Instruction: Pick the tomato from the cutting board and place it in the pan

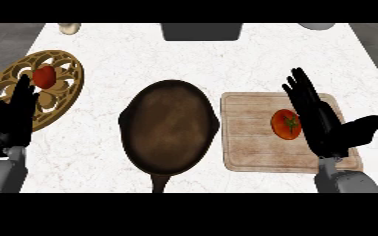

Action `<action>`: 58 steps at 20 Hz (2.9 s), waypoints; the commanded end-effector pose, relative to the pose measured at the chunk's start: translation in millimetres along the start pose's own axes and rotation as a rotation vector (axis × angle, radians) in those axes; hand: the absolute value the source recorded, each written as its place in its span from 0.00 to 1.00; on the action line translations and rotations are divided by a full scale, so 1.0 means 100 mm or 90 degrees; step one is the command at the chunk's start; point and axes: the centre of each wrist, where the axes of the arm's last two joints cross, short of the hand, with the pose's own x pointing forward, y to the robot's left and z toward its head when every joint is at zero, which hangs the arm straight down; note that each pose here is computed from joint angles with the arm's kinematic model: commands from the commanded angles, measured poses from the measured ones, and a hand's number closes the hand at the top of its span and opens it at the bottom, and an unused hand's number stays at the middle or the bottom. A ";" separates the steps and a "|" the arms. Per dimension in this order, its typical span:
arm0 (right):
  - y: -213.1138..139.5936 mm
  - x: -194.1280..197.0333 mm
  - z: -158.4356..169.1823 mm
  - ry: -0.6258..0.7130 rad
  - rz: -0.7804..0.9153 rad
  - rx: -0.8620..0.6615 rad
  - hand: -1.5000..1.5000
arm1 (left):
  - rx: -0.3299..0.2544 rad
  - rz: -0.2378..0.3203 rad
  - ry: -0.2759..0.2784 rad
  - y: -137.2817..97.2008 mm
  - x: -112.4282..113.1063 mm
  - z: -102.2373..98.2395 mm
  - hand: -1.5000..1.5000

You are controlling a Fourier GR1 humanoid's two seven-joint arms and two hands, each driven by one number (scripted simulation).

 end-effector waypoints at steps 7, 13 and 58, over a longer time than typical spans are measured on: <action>-0.43 1.08 -0.40 -0.254 0.169 0.325 1.00 | -0.221 0.105 -0.106 -0.73 0.42 0.21 0.50; -1.51 0.97 -0.09 -0.352 0.222 0.322 0.00 | -0.224 0.121 -0.114 -0.62 0.45 0.25 0.50; -0.52 1.14 0.17 -0.273 1.032 0.550 0.00 | -0.213 0.122 -0.099 -0.65 0.35 0.39 0.50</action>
